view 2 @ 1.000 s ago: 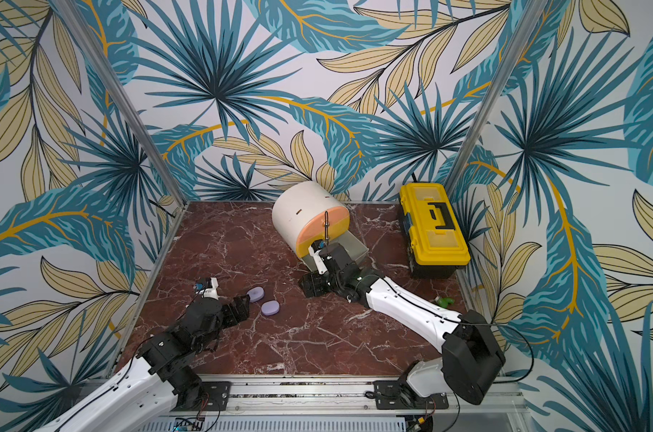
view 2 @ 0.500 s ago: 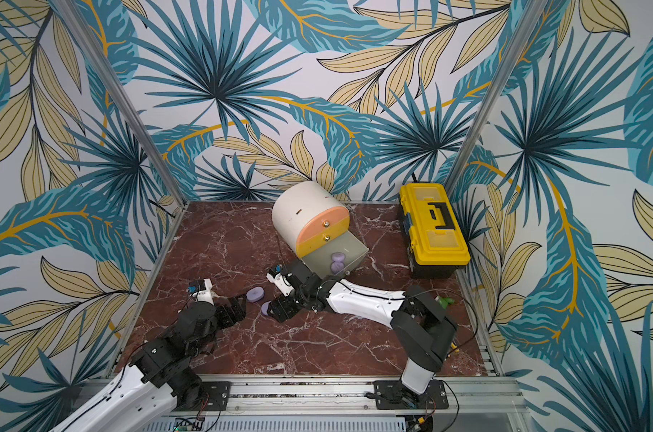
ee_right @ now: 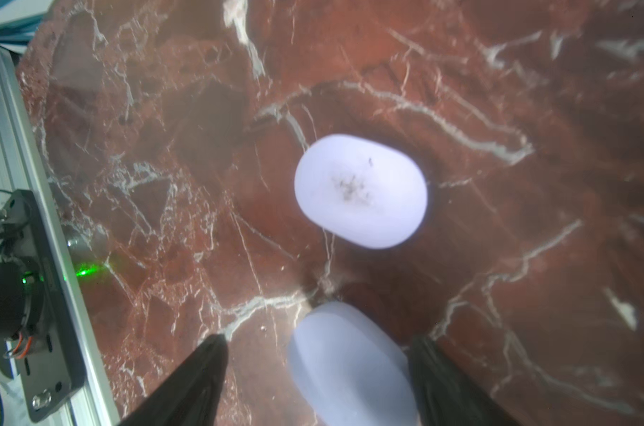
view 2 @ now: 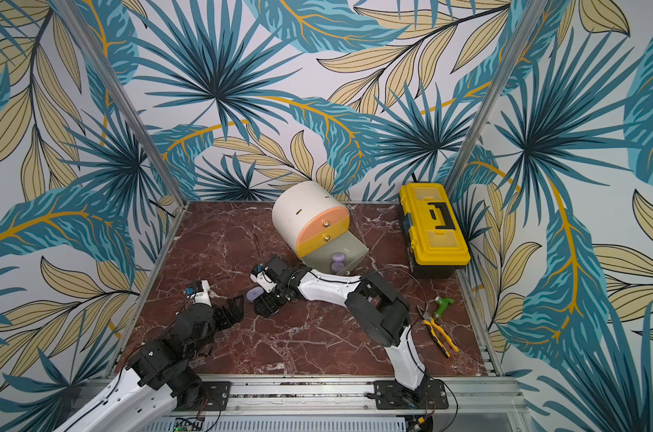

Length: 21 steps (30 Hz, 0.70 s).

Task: Put the bluetooth earphones in the drawer according to color
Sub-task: Pick up the Bluetooth earphone from the center of the board.

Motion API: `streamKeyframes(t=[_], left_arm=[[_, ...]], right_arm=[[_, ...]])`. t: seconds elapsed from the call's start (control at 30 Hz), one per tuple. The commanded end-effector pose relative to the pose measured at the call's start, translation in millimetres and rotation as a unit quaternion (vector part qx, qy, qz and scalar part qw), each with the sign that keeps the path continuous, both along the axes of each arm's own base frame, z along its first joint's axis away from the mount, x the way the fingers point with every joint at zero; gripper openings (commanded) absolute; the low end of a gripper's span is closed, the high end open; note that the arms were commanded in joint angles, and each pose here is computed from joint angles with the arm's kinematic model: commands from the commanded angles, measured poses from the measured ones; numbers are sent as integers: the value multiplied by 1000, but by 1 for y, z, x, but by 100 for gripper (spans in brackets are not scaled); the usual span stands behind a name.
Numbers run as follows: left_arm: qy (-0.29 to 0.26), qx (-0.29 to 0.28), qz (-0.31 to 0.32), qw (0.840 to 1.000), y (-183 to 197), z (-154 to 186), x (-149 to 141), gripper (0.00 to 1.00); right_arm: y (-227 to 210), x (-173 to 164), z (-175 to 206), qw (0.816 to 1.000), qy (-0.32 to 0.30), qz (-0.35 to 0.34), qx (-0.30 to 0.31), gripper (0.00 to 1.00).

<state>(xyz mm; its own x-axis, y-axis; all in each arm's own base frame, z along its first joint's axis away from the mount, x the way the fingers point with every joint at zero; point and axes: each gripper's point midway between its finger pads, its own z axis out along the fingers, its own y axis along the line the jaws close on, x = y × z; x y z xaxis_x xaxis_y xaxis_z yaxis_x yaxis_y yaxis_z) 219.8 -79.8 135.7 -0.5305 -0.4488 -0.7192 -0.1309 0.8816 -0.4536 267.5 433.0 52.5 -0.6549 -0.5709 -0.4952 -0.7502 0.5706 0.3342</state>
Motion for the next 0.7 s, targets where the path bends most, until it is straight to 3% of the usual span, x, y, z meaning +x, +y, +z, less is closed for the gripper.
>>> streamKeyframes(t=[0.0,0.3,0.67], left_arm=[[9,17,12,1000,8,-12,-3,100],[7,15,12,1000,7,-15,0,100],[9,19,12,1000,9,-15,-3,100]], right_arm=[[-1,-23,-10,999,21,29,-12,82],[-9,-30,-26,999,15,6,-34,76],[-11,-24,-38,997,-19,-24,-77,60]])
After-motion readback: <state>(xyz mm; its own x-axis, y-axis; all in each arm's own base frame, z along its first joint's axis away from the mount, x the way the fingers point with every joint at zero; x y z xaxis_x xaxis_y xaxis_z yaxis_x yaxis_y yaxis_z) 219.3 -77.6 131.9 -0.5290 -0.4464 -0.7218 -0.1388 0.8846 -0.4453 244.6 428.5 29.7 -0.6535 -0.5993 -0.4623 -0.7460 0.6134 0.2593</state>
